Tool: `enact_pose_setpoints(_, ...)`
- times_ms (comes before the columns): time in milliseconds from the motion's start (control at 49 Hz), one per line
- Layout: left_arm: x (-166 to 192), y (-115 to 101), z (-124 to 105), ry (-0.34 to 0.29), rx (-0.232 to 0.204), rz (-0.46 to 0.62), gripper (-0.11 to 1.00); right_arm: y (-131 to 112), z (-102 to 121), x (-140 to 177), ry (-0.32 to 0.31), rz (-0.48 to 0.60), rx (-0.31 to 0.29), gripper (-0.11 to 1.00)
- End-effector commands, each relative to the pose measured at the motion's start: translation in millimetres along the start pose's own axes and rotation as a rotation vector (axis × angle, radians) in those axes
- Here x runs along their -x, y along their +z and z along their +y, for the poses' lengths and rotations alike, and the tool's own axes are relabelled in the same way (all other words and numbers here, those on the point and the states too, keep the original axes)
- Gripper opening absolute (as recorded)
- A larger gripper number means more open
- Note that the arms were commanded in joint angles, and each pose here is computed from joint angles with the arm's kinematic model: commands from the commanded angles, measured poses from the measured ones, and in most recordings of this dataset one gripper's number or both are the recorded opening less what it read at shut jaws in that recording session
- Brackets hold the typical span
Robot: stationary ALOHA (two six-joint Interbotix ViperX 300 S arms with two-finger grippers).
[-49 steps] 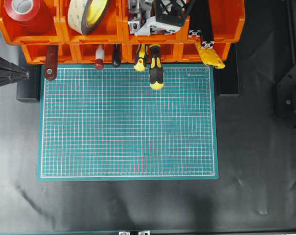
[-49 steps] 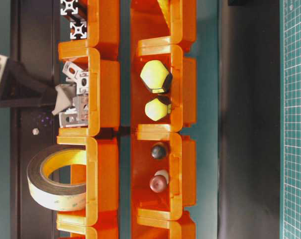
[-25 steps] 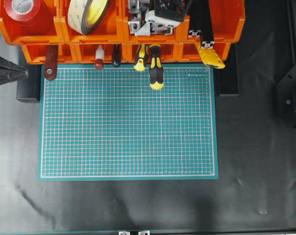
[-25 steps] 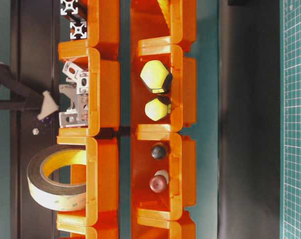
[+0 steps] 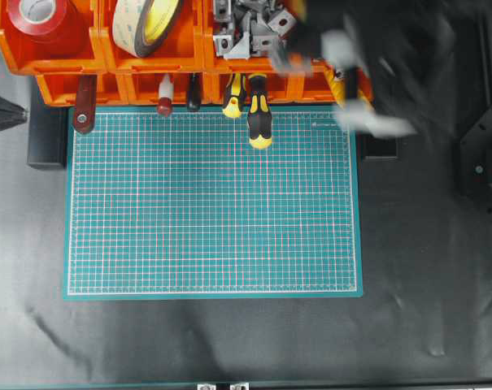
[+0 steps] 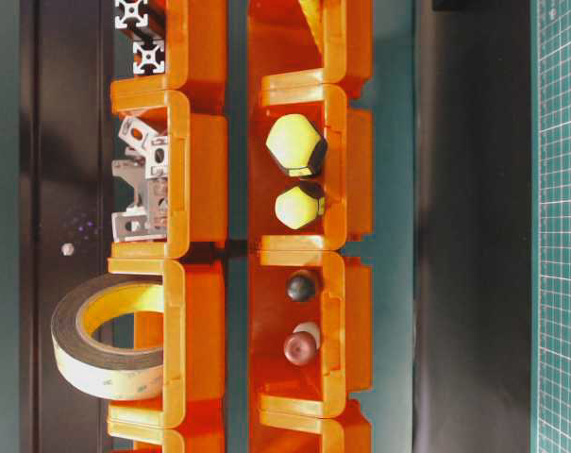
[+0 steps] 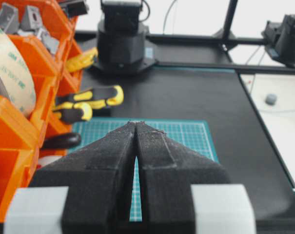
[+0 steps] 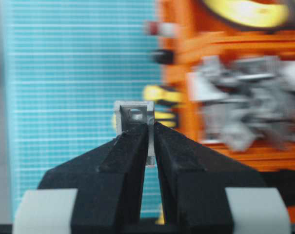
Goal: Pick corner brachets from container rack with right arm.
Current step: 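Lift the bracket out and carry it forward over the mat, then lower the bracket onto the front of the green mat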
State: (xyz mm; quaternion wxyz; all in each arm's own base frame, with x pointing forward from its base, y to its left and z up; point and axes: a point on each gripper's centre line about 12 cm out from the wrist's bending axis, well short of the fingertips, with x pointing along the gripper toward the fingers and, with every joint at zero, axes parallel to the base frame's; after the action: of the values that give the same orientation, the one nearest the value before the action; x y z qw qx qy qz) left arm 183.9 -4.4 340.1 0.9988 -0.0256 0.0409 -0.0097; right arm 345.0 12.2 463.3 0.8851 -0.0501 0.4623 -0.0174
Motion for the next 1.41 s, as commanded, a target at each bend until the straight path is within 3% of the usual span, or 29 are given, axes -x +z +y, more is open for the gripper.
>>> enact_pose_setpoints(0,1,12,-1,-0.003,-0.005,-0.021,0.00,-11,23,13,0.045,-0.076,0.017,0.02)
enact_pose_setpoints(265,2,11,-1,-0.003,-0.003,-0.017,0.00,-57,76,-43,0.154,-0.115,-0.051,0.02)
enact_pose_setpoints(449,3,12,-4,-0.017,-0.001,-0.021,0.00,-80,96,-91,0.216,-0.192,-0.114,0.02)
enact_pose_setpoints(612,3,12,-6,-0.027,-0.003,-0.019,0.00,-87,99,-127,0.223,-0.220,-0.125,0.02)
enact_pose_setpoints(836,3,11,-7,-0.034,-0.004,-0.008,0.00,-93,93,-171,0.183,-0.150,-0.132,0.02)
enact_pose_setpoints(1142,2,10,-8,-0.040,-0.001,-0.003,0.00,-87,96,-193,0.188,-0.190,-0.127,0.02)
enact_pose_setpoints(1387,2,10,-8,-0.042,-0.003,-0.004,0.00,-95,101,-218,0.181,-0.134,-0.117,0.02)
